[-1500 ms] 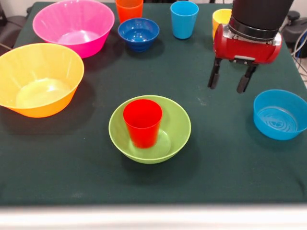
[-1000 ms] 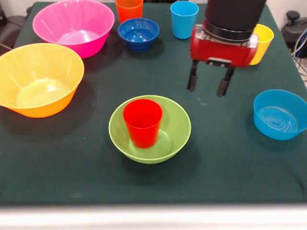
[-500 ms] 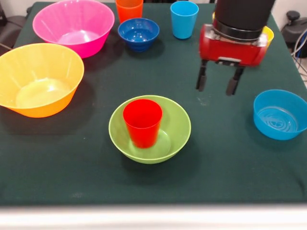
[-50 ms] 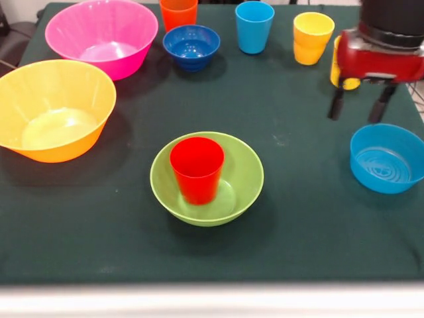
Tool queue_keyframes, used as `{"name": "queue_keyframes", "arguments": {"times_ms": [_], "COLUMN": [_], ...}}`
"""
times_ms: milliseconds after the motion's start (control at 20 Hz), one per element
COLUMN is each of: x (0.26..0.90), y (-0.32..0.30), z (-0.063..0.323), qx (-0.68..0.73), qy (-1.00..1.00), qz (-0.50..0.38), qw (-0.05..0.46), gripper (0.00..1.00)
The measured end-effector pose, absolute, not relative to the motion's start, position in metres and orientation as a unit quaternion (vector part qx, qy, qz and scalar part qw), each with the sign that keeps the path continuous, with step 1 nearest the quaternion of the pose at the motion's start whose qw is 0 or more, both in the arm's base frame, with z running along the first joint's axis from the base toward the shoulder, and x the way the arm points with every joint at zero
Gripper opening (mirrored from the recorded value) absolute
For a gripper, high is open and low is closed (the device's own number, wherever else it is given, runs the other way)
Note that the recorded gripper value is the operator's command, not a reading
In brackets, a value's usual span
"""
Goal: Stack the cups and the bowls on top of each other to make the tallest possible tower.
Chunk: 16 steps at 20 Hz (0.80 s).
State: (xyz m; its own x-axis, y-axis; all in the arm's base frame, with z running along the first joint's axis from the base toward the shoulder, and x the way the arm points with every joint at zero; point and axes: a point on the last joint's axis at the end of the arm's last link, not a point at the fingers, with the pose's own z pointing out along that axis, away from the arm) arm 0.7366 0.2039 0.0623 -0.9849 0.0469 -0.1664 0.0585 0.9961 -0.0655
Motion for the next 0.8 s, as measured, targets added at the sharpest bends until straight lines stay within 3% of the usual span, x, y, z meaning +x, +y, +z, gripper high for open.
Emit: {"name": "queue_keyframes", "arguments": {"times_ms": [300,800], "x": [0.718,0.7], "y": [0.267,0.272], "z": [0.061,0.024], "qx": [0.014,0.013], "qy": [0.997,0.998], "qz": [-0.02,-0.027], "qw": [0.08,0.056], "gripper": [1.0,1.0]}}
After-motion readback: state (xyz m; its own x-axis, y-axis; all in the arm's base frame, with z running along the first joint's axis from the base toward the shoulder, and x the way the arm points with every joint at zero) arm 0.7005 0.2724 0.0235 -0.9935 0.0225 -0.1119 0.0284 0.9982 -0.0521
